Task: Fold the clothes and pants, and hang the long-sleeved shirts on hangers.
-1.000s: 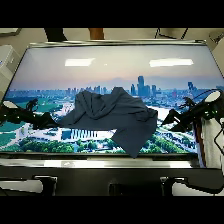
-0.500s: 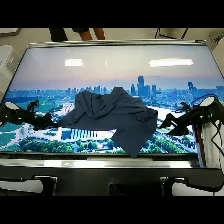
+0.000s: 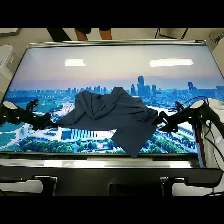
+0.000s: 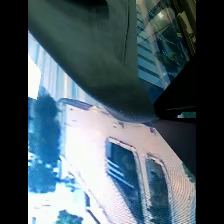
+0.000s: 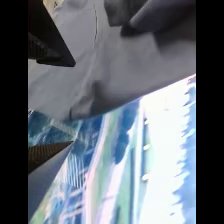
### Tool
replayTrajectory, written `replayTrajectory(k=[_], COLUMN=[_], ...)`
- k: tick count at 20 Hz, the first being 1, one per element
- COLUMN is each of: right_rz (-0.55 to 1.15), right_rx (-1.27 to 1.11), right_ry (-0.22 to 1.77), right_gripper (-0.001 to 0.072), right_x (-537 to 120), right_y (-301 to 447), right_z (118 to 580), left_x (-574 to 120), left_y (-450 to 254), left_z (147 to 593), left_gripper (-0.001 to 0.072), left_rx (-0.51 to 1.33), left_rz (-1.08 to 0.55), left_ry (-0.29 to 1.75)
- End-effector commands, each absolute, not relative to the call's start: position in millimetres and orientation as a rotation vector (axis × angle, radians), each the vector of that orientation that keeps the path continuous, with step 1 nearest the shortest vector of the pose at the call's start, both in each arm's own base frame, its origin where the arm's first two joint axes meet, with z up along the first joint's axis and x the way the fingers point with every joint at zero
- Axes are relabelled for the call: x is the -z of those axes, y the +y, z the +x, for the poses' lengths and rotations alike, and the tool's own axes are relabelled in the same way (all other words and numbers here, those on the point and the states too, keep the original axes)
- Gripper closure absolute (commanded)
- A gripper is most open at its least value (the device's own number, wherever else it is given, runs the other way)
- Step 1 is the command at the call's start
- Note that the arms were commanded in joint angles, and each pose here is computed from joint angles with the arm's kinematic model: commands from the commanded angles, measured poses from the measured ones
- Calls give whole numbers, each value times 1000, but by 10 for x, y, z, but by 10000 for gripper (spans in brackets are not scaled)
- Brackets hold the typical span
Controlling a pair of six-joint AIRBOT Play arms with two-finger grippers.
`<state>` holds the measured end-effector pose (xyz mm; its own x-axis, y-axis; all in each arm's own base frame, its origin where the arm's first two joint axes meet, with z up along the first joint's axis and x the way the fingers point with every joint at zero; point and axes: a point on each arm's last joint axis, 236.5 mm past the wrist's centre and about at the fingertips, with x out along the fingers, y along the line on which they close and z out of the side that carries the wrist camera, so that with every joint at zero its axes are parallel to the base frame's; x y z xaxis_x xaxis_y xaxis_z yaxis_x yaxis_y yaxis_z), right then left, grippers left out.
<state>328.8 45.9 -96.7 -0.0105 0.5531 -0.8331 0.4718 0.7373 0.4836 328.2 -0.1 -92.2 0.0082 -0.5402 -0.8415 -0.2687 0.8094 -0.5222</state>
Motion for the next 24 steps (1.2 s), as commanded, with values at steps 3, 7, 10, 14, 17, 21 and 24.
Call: replayTrajectory(k=[3, 7, 10, 14, 17, 21, 24], right_rz=[802, 701, 554, 237, 67, -5, -19], right_rx=[-56, -209, -257, -117, -5, 66, 77], right_ry=[1631, 1605, 1184, 311, -21, -117, -212], right_gripper=[573, 671, 670, 669, 669, 670, 670], right_x=[1084, 581, -823, -3992, -5214, -5496, -5715], right_y=[661, 687, 403, -216, -217, -151, -117], right_z=[3381, 3458, 4171, 4124, 3104, 2334, 2115], left_x=[867, 442, -1210, -4467, -5574, -5978, -6144], left_y=[-15, -53, 30, 214, -63, -376, -493], left_z=[3265, 3584, 4426, 4157, 3222, 2452, 2162], left_gripper=[687, 688, 688, 688, 688, 688, 688], left_rx=[247, 306, 360, 312, 269, 252, 249], left_rz=[-657, -645, -589, -273, -143, -130, -108], left_ry=[1583, 1438, 926, 125, -141, -315, -390])
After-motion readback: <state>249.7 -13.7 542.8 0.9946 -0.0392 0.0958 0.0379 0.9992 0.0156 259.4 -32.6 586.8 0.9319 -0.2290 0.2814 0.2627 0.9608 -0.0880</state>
